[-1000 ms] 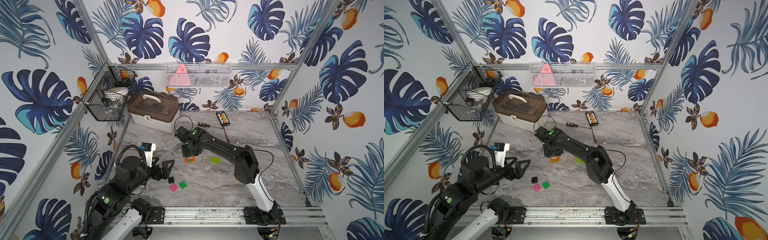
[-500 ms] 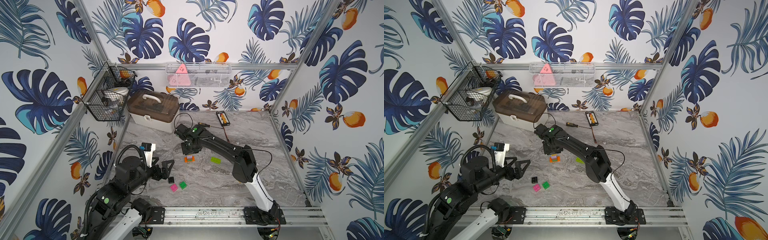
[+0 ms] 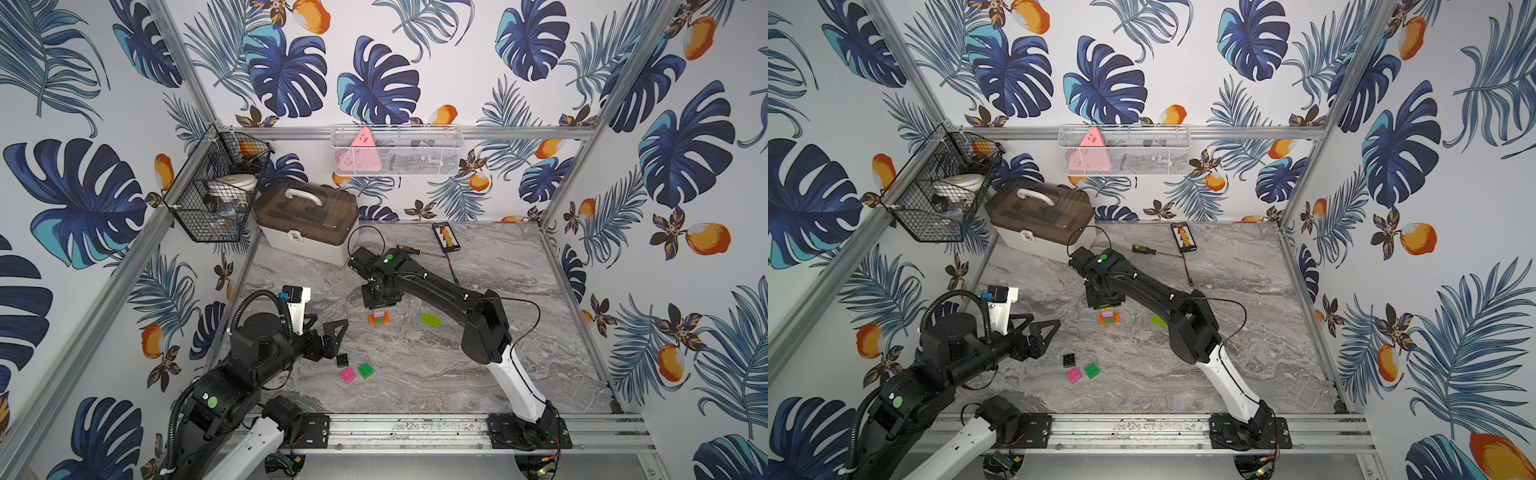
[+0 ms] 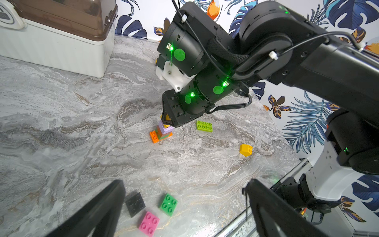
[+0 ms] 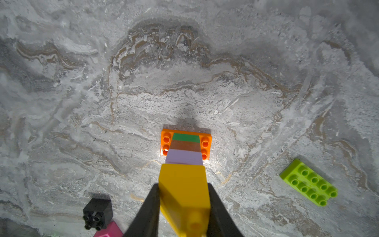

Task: Assemble the number 1 with lego
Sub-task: Assemble the lego brick with the lego brick.

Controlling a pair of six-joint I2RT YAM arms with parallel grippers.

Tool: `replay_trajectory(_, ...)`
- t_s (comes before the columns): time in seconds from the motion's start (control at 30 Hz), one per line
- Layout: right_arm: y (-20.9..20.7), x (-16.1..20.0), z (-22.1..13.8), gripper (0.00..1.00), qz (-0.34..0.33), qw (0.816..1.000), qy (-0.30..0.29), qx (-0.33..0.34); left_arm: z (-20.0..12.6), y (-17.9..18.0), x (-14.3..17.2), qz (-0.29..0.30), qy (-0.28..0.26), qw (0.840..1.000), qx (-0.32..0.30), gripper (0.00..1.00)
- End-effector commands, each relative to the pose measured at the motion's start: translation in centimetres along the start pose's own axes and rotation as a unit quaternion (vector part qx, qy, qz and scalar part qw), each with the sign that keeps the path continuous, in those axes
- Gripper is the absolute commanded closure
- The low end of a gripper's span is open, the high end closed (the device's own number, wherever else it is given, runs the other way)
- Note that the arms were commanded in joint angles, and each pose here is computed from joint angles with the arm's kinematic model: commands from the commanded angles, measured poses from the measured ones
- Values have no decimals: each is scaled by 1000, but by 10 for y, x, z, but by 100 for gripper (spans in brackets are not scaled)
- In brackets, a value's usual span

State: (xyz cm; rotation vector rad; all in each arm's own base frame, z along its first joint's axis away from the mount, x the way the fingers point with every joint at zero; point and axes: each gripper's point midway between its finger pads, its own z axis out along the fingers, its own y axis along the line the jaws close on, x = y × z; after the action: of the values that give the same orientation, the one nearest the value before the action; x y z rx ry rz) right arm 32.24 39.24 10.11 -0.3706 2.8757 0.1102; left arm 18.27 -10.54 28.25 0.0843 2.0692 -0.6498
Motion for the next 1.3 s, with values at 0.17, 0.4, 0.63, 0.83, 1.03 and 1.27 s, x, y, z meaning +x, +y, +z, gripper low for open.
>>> replay_trajectory(0.17,-3,8,5,77,-8,1000,20,11,-1,0,-4,1,-11,1000,0,1)
replay_trajectory(0.4,-1,10,3,78,-6,1000,23,0,-2,-1,-5,2,-13,1000,1,1)
replay_trajectory(0.63,0,16,7,79,-5,1000,29,0,-2,0,-5,1,-14,1000,0,1)
replay_trajectory(0.83,1,16,7,79,-7,1000,30,2,-3,0,-5,2,-14,1000,-1,1)
replay_trajectory(1.03,-2,16,10,79,0,1000,29,7,-3,0,-5,1,-14,1000,-1,1)
replay_trajectory(1.27,-2,18,17,80,10,1000,28,10,-3,0,-5,2,-15,1000,-1,1)
